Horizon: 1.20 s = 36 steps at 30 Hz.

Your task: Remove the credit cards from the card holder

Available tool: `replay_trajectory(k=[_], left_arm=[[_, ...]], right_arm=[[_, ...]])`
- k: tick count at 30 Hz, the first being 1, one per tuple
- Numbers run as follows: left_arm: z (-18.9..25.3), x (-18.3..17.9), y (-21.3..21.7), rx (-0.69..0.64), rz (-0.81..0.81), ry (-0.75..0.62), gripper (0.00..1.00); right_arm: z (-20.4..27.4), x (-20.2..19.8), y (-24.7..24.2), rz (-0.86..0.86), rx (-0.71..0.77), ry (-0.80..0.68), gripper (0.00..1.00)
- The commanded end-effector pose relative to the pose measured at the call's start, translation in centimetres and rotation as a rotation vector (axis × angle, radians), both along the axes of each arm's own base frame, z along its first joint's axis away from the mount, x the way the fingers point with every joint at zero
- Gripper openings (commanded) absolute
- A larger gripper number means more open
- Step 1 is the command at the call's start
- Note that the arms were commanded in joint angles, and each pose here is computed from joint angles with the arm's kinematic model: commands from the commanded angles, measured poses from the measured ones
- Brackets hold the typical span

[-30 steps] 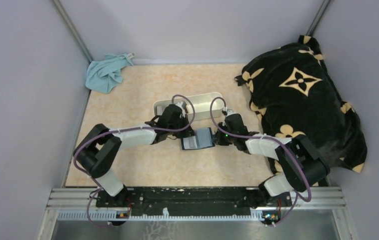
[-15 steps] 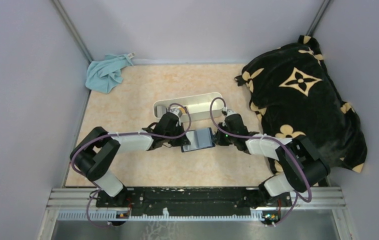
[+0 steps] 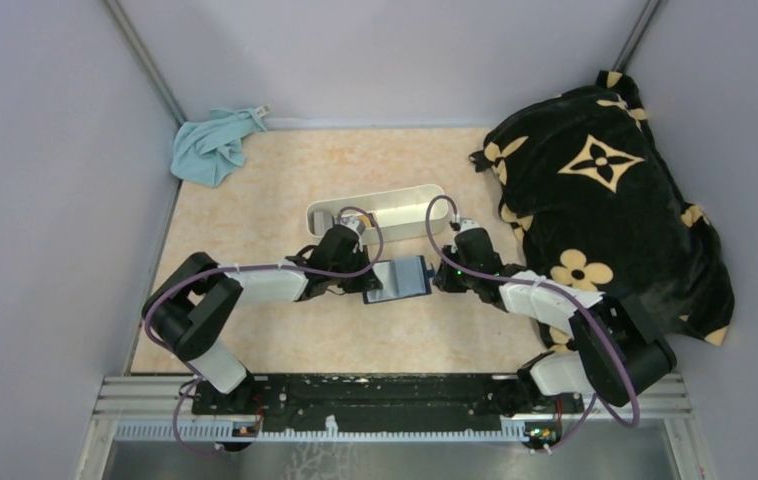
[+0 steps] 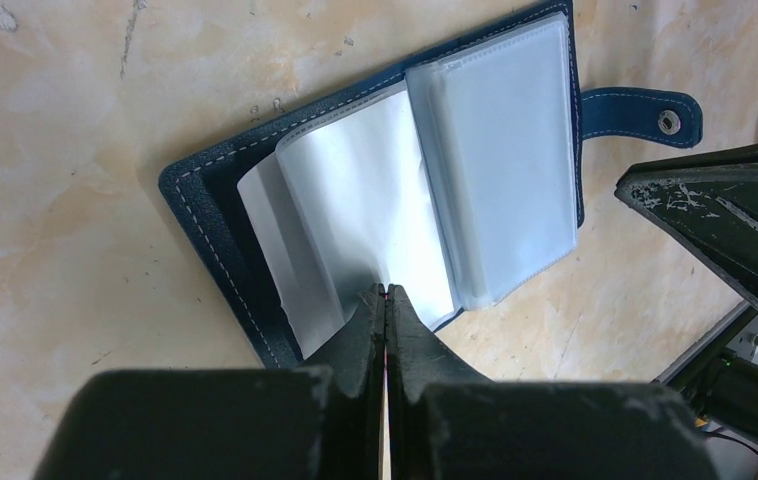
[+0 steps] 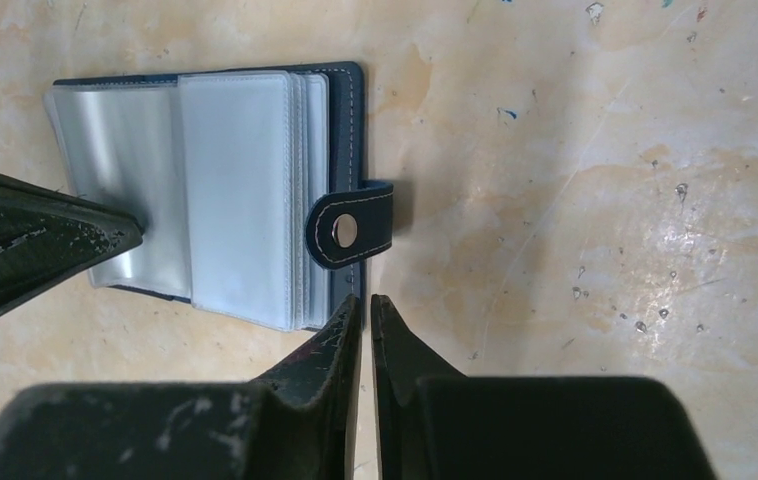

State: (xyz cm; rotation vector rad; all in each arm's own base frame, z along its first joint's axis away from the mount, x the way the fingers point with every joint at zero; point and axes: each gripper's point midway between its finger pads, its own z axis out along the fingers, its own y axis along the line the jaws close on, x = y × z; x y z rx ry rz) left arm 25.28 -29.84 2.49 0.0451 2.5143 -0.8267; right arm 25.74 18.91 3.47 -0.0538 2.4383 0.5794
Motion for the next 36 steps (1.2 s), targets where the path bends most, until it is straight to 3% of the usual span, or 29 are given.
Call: replay_trajectory(k=[1,4,36], left_arm=[[-1.1,-0.4,0.2,0.035,0.003,0.018,0.00],[-1.2,-0.5,0.2,0.034,0.002,0.019,0.00],[-2.3,-1.1,-0.3,0.032,-0.008,0.046,0.00]], right_arm=[[2.9,1.6,1.3,0.024,0.035,-0.084,0.05],[2.9,1.6,1.8,0.036,0.035,-0.081,0.00],[2.3,1.7,5.1,0.107,0.044,-0.060,0.00]])
